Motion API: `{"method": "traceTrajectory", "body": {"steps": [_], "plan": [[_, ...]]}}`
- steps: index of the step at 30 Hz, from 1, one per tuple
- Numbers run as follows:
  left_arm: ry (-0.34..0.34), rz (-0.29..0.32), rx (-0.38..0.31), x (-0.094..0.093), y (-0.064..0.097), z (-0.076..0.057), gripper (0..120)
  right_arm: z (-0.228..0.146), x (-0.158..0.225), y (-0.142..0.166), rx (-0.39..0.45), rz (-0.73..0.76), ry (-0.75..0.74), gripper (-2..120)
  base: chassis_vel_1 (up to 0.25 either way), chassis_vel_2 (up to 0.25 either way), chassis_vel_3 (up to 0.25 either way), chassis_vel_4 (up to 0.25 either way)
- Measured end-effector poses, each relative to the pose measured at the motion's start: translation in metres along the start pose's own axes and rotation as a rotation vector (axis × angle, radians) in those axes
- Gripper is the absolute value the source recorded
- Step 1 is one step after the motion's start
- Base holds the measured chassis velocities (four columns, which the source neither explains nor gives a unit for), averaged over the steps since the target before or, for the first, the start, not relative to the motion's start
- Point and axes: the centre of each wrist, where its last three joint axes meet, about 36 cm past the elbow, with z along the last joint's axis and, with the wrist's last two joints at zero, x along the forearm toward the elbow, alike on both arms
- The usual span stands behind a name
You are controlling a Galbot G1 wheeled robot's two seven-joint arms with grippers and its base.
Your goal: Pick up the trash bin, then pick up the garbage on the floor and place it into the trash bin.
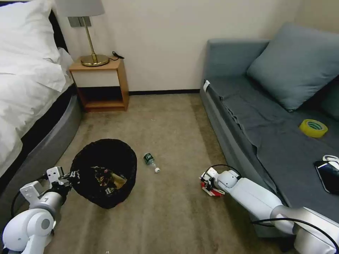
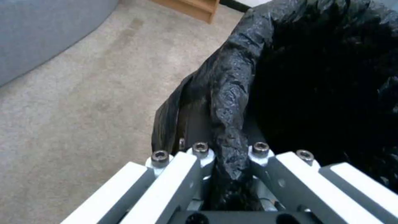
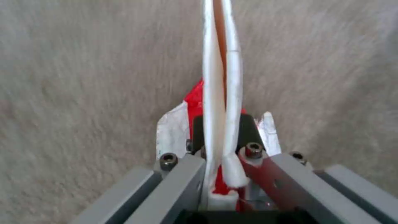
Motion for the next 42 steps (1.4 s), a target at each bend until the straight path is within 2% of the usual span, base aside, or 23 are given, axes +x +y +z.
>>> {"method": "traceTrajectory", "body": {"steps": [5, 6, 10, 11, 14, 15, 19, 21, 24, 25, 29, 30, 32, 37, 38, 40, 42], "plan": [[0.001, -0.001, -0.003, 0.001, 0.001, 0.001, 3, -0.037, 0.048, -0.01, -0.063, 0.009, -0.161, 0, 0.0, 0.0, 0.0, 0.0], [0.001, -0.001, -0.003, 0.001, 0.001, 0.001, 3, -0.037, 0.048, -0.01, -0.063, 0.009, -0.161, 0, 0.0, 0.0, 0.0, 0.0], [0.004, 0.004, -0.003, -0.001, 0.002, 0.002, 3, -0.091, 0.11, -0.005, -0.067, 0.002, -0.368, 0, 0.0, 0.0, 0.0, 0.0], [0.004, 0.004, -0.003, -0.001, 0.002, 0.002, 3, -0.091, 0.11, -0.005, -0.067, 0.002, -0.368, 0, 0.0, 0.0, 0.0, 0.0], [0.012, 0.012, -0.002, -0.004, 0.001, 0.003, 3, -0.13, 0.159, 0.008, -0.075, -0.021, -0.536, 0, 0.0, 0.0, 0.0, 0.0], [0.012, 0.012, -0.002, -0.004, 0.001, 0.003, 3, -0.13, 0.159, 0.008, -0.075, -0.021, -0.536, 0, 0.0, 0.0, 0.0, 0.0], [0.027, 0.03, 0.0, -0.009, -0.003, 0.007, 3, -0.18, 0.211, 0.037, -0.149, -0.093, -0.787, 0, 0.0, 0.0, 0.0, 0.0], [0.029, 0.032, 0.0, -0.009, -0.004, 0.007, 3, -0.188, 0.219, 0.043, -0.152, -0.108, -0.825, 0, 0.0, 0.0, 0.0, 0.0], [0.032, 0.039, -0.003, -0.011, -0.006, 0.007, 3, -0.216, 0.243, 0.073, -0.142, -0.181, -0.944, 0, 0.0, 0.0, 0.0, 0.0], [0.032, 0.039, -0.003, -0.011, -0.006, 0.007, 3, -0.216, 0.243, 0.073, -0.142, -0.181, -0.944, 0, 0.0, 0.0, 0.0, 0.0], [0.035, 0.042, -0.011, -0.012, -0.007, 0.004, 3, -0.243, 0.266, 0.123, -0.108, -0.293, -1.039, 0, 0.0, 0.0, 0.0, 0.0], [0.035, 0.042, -0.011, -0.012, -0.007, 0.004, 3, -0.243, 0.266, 0.123, -0.108, -0.293, -1.039, 0, 0.0, 0.0, 0.0, 0.0], [0.034, 0.044, -0.013, -0.012, -0.008, 0.003, 3, -0.251, 0.276, 0.148, -0.085, -0.355, -1.066, 0, 0.0, 0.0, 0.0, 0.0], [0.034, 0.045, -0.014, -0.012, -0.008, 0.003, 3, -0.255, 0.28, 0.163, -0.075, -0.393, -1.075, 0, 0.0, 0.0, 0.0, 0.0], [0.035, 0.048, -0.016, -0.012, -0.01, 0.003, 3, -0.258, 0.285, 0.192, -0.055, -0.461, -1.089, 0, 0.0, 0.0, 0.0, 0.0], [0.035, 0.05, -0.018, -0.012, -0.011, 0.002, 3, -0.256, 0.282, 0.223, -0.029, -0.524, -1.076, 0, 0.0, 0.0, 0.0, 0.0], [0.034, 0.051, -0.018, -0.011, -0.012, 0.002, 3, -0.254, 0.277, 0.233, -0.02, -0.538, -1.065, 0, 0.0, 0.0, 0.0, 0.0]]}}
